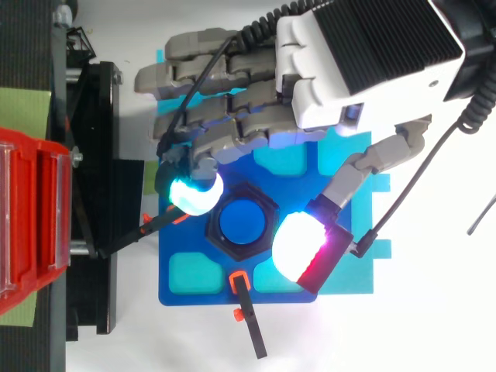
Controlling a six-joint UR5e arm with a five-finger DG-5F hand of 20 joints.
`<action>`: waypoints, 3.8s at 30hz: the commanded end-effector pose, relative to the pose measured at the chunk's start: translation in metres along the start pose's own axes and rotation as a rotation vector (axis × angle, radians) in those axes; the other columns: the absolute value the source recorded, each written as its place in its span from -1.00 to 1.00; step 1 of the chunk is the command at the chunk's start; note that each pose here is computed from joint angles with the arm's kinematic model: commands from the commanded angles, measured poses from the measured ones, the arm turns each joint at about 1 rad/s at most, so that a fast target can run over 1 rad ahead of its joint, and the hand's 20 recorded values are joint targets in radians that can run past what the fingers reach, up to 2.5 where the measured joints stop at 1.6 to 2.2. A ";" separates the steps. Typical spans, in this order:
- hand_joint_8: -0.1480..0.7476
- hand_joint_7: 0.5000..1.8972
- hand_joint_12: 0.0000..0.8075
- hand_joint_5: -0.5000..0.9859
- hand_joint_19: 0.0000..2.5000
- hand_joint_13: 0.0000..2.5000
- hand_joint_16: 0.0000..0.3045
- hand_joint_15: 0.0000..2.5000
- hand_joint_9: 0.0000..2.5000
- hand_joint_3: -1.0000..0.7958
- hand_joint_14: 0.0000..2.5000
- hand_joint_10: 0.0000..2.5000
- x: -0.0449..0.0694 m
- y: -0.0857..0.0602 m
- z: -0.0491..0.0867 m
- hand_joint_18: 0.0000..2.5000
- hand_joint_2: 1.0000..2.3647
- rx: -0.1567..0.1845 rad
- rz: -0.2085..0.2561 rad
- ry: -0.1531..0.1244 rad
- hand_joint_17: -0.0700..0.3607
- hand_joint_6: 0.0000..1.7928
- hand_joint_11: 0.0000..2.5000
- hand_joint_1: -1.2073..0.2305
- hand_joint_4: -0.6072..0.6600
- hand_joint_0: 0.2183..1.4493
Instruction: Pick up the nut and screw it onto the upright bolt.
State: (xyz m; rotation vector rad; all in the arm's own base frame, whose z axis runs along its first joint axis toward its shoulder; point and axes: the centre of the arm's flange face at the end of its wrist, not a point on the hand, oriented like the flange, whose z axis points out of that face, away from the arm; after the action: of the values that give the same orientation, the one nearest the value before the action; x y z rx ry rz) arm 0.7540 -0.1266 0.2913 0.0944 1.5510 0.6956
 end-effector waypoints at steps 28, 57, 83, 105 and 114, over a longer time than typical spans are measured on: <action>-0.09 0.34 -0.39 -0.28 -1.00 -0.39 -0.85 -1.00 0.05 -0.44 -1.00 -1.00 -0.023 -0.034 -0.027 -0.69 -1.00 0.035 -0.052 -0.023 -0.44 -0.44 -1.00 0.21 0.18 -0.56; -0.25 -0.92 -0.16 -0.58 -1.00 -1.00 -0.68 -1.00 -0.81 -0.44 -1.00 -1.00 -0.014 -0.007 -0.005 -1.00 -1.00 -0.013 -0.054 -0.018 -0.17 -0.44 -1.00 0.32 0.01 -0.65; -0.17 -0.52 -0.14 -0.50 -1.00 -0.99 -0.69 -1.00 -0.73 -0.44 -1.00 -1.00 0.004 0.003 0.003 -1.00 -1.00 -0.006 -0.042 0.000 -0.18 -0.44 -1.00 0.31 0.15 -0.64; -0.12 0.32 -0.36 -0.24 -1.00 -0.52 -0.85 -1.00 -0.09 -0.44 -1.00 -1.00 -0.010 -0.015 -0.009 -0.86 -1.00 0.004 -0.067 -0.031 -0.44 -0.40 -1.00 0.26 0.12 -0.55; -0.17 0.39 -0.46 -0.24 -1.00 -0.33 -0.88 -1.00 0.14 -0.44 -1.00 -1.00 -0.016 -0.026 -0.018 -0.61 -1.00 0.012 -0.079 -0.033 -0.49 -0.44 -1.00 0.27 0.12 -0.53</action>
State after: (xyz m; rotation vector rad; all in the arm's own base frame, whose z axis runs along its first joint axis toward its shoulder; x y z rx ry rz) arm 0.7494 -0.1568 0.2921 0.0530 1.5201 0.6226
